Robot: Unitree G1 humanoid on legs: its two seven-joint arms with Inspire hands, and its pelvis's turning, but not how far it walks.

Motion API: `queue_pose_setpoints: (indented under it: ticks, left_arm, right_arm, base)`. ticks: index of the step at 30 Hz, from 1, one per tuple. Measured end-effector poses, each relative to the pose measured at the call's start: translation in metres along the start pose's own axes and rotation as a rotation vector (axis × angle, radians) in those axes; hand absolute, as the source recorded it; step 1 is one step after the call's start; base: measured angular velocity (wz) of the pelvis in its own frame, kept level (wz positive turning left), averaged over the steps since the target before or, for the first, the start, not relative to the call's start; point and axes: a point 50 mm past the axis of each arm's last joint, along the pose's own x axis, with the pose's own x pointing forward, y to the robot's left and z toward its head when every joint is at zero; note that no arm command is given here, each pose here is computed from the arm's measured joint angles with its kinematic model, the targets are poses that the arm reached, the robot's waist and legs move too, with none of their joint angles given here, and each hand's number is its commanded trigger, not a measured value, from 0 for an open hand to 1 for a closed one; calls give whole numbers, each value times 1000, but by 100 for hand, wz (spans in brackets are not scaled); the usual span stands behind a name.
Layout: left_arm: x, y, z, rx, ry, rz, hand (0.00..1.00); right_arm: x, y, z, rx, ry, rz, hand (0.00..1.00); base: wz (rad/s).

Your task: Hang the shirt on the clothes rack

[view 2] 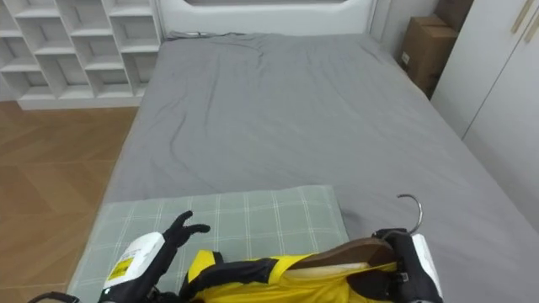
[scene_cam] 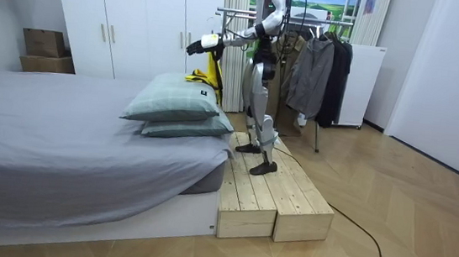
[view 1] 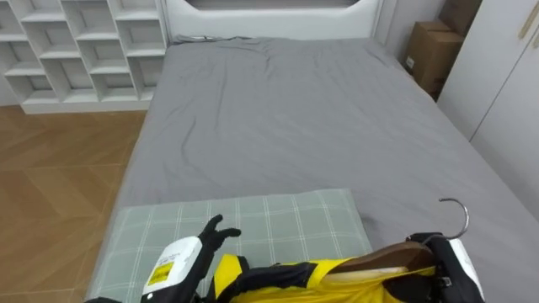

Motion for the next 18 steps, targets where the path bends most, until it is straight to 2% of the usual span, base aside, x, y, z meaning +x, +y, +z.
queue_pose_setpoints:
  ticks: [5,12,18]
  left_arm:
    - [0,4,-7,-60,50,-2,0]
    - [1,4,-6,-66,47,-7,0]
    - [4,13,3,-71,9,28,0]
  right_arm:
    - [0,-1,0,-9,0,32,100]
    - [0,-2,0,-9,0,40,100]
    - [1,-8,2,1,-10,14,100]
  base:
    - [-4]
    - [-8]
    - [-5]
